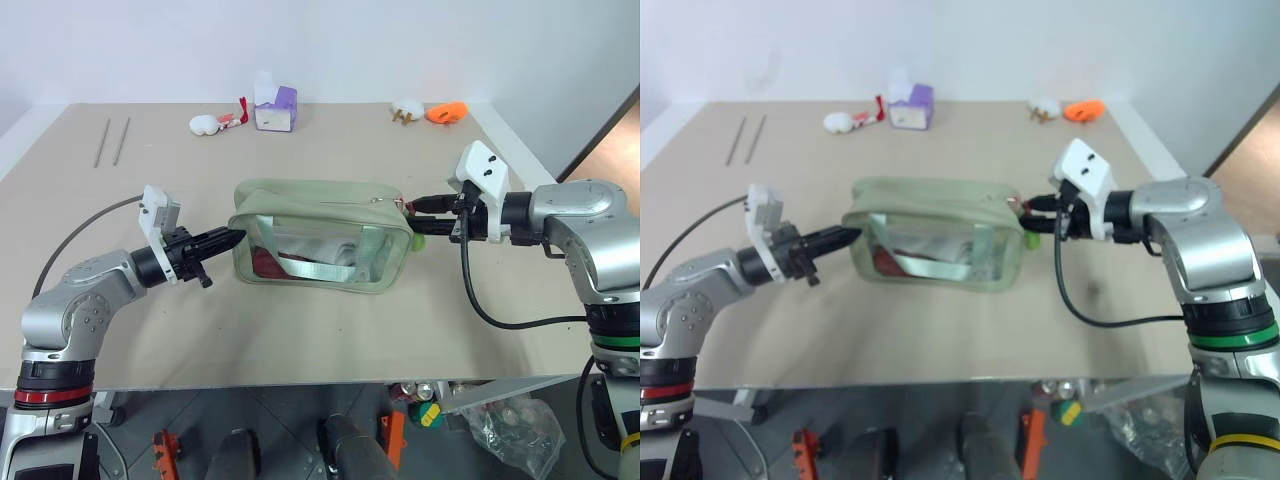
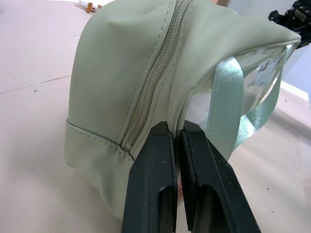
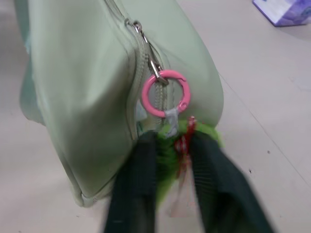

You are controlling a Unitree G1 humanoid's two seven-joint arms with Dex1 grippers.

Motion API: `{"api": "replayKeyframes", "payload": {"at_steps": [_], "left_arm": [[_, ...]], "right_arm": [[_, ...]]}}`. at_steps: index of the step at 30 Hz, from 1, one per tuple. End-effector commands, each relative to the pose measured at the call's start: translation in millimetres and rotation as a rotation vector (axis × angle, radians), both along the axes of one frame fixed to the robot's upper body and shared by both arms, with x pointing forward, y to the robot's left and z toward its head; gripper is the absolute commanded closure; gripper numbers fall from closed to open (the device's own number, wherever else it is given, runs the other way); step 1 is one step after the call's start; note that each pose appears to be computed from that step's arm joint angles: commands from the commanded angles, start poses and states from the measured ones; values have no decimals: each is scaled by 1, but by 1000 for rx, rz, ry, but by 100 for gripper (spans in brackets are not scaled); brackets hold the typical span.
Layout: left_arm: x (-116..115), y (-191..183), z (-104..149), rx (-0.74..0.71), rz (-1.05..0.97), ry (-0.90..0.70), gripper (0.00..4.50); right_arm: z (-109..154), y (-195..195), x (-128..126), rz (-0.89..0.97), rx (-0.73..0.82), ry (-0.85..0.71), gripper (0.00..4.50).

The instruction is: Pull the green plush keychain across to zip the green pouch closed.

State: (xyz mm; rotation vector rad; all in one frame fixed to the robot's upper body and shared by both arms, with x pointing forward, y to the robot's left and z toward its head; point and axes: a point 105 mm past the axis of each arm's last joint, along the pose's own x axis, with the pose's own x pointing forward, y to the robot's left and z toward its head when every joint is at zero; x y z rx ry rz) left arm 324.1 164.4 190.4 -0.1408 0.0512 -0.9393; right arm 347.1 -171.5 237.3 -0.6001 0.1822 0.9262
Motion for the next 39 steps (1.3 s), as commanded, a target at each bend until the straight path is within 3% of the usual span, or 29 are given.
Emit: {"api": "replayKeyframes", "payload": {"at_steps": [1, 11, 20, 25, 30, 34, 39], "left_arm": [[-1, -1, 5, 9, -1, -24, 450], [-1, -2, 5, 5, -5, -24, 450], [-1, -1, 4, 3, -4, -24, 450], [-1, -2, 4, 1, -4, -25, 450], [-2, -2, 4, -2, -3, -25, 450], [-3, -2, 5, -9, -3, -24, 450], [-4, 1, 10, -37, 9, -30, 450]], "right_arm": [[22, -4, 0, -6, -17, -80, 447], [28, -17, 4, -46, -102, -140, 447], [14, -59, -1, -98, -336, -99, 447], [-16, -44, 4, -54, -395, -87, 447], [-79, -13, 1, 42, -484, -35, 447], [-132, -15, 8, 67, -662, -39, 447], [-124, -22, 17, 47, -660, -75, 447]]}}
